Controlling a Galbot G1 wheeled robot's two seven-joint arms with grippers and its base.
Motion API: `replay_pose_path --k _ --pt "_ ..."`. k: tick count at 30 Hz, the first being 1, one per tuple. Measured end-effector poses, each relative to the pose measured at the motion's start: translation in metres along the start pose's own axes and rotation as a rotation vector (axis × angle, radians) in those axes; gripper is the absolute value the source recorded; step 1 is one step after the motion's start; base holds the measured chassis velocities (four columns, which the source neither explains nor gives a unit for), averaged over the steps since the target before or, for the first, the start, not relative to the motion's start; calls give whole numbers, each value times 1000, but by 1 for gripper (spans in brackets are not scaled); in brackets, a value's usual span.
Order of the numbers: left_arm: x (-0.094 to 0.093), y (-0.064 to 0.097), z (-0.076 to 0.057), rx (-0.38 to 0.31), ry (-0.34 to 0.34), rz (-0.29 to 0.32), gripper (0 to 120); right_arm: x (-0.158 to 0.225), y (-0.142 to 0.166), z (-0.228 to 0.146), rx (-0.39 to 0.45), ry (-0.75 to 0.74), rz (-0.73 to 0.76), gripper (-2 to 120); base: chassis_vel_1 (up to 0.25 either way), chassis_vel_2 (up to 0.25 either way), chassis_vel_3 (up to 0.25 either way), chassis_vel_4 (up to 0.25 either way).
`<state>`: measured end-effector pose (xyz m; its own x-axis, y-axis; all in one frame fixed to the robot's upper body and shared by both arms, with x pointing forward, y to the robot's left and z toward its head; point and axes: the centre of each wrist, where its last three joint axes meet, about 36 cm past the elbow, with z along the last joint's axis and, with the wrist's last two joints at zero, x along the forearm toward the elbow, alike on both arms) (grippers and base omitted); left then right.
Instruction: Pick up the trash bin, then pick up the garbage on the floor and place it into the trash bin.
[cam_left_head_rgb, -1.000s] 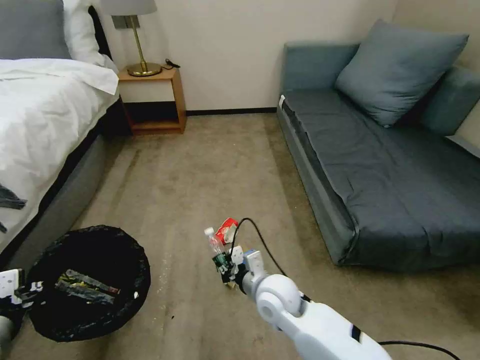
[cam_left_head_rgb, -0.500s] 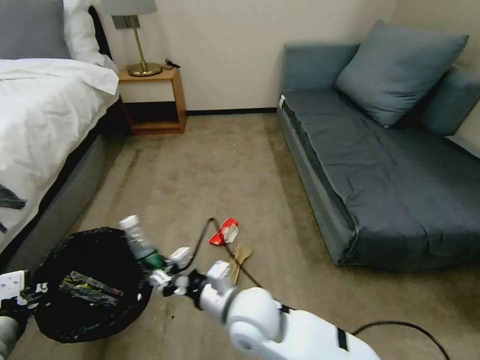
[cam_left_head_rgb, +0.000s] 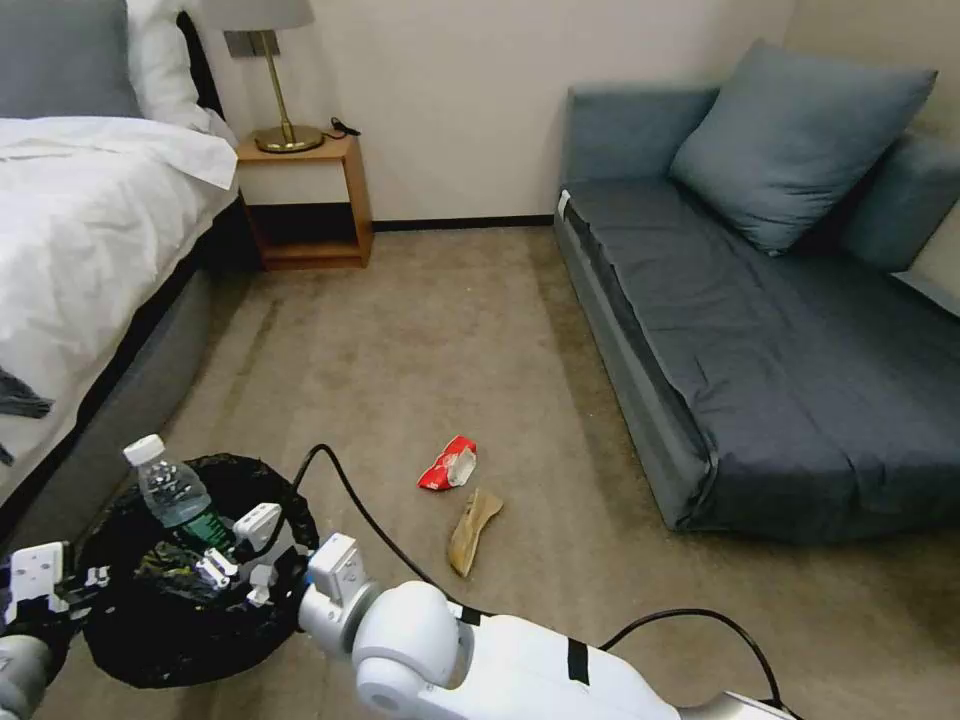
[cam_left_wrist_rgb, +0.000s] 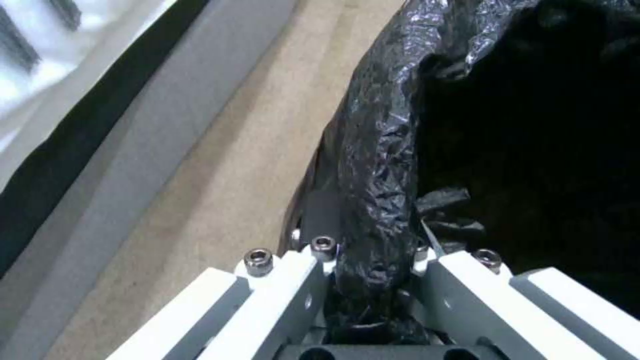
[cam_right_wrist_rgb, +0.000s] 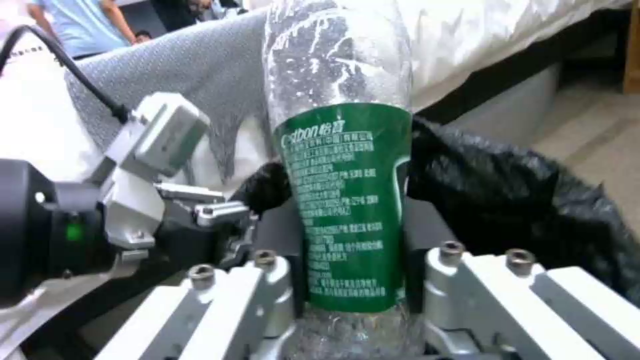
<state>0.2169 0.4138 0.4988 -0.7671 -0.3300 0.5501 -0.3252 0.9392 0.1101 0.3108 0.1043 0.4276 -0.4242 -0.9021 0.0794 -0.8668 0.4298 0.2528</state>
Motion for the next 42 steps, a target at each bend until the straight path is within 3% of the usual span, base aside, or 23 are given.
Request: replay_pose_path --k 8,11,16,19,24,32,35,42 --pt "2 -1 -2 0 -11 3 3 1 -1 6 -3 14 6 53 0 0 0 0" --pt "3 -1 -4 -4 -17 6 3 3 -5 10 -9 24 18 70 0 0 0 0" --pt "3 -1 -5 -3 -19 6 3 6 -9 12 -10 29 24 83 0 0 0 0" --pt "3 -1 -4 -1 -21 7 3 8 -13 13 -13 29 40 98 0 0 0 0" --pt "2 -1 -3 2 -19 5 3 16 -20 11 -2 12 77 100 0 0 0 0" --pt "-1 0 -3 7 -23 5 3 63 -73 24 121 -33 247 100 0 0 0 0" --pt "-1 0 -4 6 -26 5 3 104 -111 30 201 -79 363 100 0 0 0 0" --pt "-1 5 -4 9 -30 -9 3 179 -135 37 254 -102 492 100 0 0 0 0"
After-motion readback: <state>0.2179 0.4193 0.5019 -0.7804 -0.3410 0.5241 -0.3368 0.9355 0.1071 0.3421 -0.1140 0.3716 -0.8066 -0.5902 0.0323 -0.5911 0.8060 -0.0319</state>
